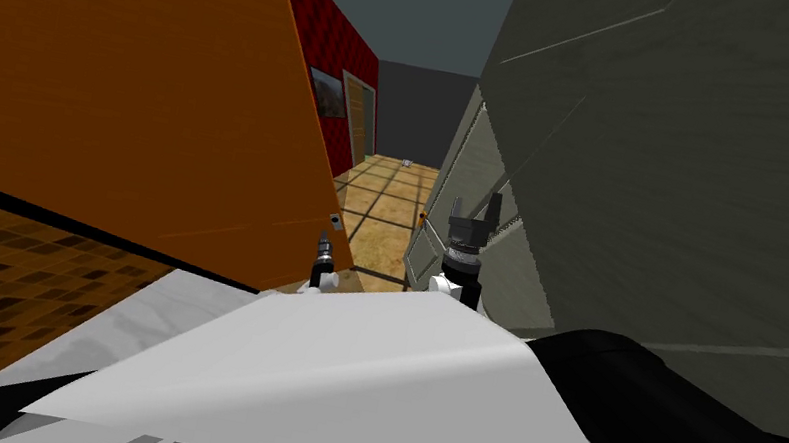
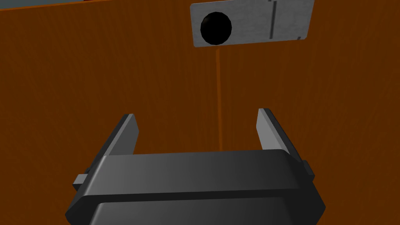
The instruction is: Push the door open
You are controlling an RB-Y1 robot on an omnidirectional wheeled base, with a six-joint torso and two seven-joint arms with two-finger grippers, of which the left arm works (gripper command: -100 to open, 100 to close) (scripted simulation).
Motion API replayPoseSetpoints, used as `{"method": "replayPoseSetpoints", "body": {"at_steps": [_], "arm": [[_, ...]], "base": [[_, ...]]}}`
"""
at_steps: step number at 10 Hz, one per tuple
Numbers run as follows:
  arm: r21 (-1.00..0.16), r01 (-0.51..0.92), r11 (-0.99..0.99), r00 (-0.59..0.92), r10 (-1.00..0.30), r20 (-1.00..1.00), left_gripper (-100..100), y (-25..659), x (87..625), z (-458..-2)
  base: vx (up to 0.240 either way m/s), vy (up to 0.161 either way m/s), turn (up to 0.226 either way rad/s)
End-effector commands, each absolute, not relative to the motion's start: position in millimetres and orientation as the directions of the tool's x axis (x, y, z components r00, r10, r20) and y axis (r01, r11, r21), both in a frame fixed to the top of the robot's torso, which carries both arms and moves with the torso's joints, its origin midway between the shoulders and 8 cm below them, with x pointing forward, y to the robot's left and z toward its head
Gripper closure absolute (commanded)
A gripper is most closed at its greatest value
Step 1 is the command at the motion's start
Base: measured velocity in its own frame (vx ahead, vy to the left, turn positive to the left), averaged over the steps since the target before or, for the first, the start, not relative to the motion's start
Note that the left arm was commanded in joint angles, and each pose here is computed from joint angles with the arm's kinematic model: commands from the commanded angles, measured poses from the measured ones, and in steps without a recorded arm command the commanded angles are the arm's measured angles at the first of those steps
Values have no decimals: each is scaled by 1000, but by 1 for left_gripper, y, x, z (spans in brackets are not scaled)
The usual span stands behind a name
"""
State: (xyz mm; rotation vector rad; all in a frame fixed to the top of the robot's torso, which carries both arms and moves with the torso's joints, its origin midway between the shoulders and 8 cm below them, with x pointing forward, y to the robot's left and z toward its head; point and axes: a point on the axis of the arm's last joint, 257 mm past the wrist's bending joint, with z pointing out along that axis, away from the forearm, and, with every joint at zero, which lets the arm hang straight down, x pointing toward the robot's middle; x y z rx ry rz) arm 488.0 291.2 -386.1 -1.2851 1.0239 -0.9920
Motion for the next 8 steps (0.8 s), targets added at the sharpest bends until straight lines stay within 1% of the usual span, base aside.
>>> {"method": "replayPoseSetpoints", "body": {"at_steps": [1,4,8], "arm": [[-998,9,58,266,-962,-54,-100,301,488,-385],[-998,13,67,274,-960,-61,-100,307,485,-385],[-1000,15,19,274,-962,-14,-100,280,479,-391]], "base": [[226,56,-18],[203,42,-23],[220,46,-25]]}}
